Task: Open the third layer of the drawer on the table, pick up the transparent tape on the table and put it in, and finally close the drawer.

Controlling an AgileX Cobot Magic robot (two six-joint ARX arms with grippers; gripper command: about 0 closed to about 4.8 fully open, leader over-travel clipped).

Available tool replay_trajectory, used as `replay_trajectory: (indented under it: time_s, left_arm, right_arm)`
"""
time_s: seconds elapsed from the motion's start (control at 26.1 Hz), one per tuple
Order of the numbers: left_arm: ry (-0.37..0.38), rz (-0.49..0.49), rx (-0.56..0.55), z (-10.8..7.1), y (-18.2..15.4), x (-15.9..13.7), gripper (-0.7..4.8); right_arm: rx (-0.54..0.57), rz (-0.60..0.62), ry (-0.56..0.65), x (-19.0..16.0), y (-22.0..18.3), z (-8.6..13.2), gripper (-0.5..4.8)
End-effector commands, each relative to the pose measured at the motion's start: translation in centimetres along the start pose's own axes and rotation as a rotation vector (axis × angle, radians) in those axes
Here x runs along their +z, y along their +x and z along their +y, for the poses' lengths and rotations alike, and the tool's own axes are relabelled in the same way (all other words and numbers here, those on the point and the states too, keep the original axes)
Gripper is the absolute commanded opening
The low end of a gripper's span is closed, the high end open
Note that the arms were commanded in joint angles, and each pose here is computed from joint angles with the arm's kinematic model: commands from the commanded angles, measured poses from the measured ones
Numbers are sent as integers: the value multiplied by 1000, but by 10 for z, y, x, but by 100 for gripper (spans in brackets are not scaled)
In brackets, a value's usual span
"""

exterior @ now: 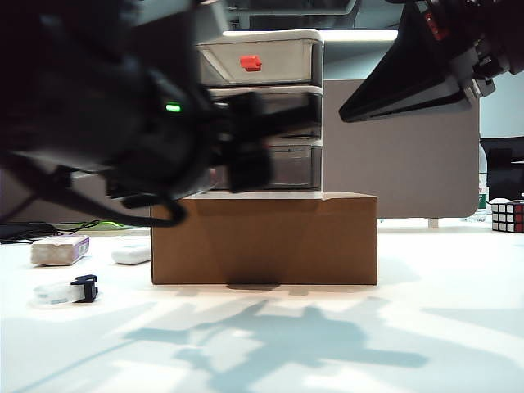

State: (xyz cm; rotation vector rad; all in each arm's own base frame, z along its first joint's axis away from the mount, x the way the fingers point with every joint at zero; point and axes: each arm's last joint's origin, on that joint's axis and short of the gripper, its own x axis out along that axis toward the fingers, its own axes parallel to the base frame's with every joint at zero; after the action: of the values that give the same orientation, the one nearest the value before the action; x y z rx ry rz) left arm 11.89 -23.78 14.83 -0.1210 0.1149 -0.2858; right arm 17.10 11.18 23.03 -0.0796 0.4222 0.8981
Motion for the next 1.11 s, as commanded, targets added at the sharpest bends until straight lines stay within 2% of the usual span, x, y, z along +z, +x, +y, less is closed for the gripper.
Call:
replay_trajectory:
  time_s: [0.04,0.31,0.46,1.11]
  left_arm:
    - [36,-30,76,-11,3,-1,183]
    - [38,-42,144,-15,6,-3,183]
    - [31,-39,124,-16,6,-3,183]
    - [5,-46,77,-16,10,0,179]
  right_arm:
    - [5,-29,-16,4,-1,0,-5]
    - [12,-43,-23,6,-1,1,-5]
    - [10,-81,-38,10,-1,1,-5]
    - [10,-84,-39,10,-1,1,-5]
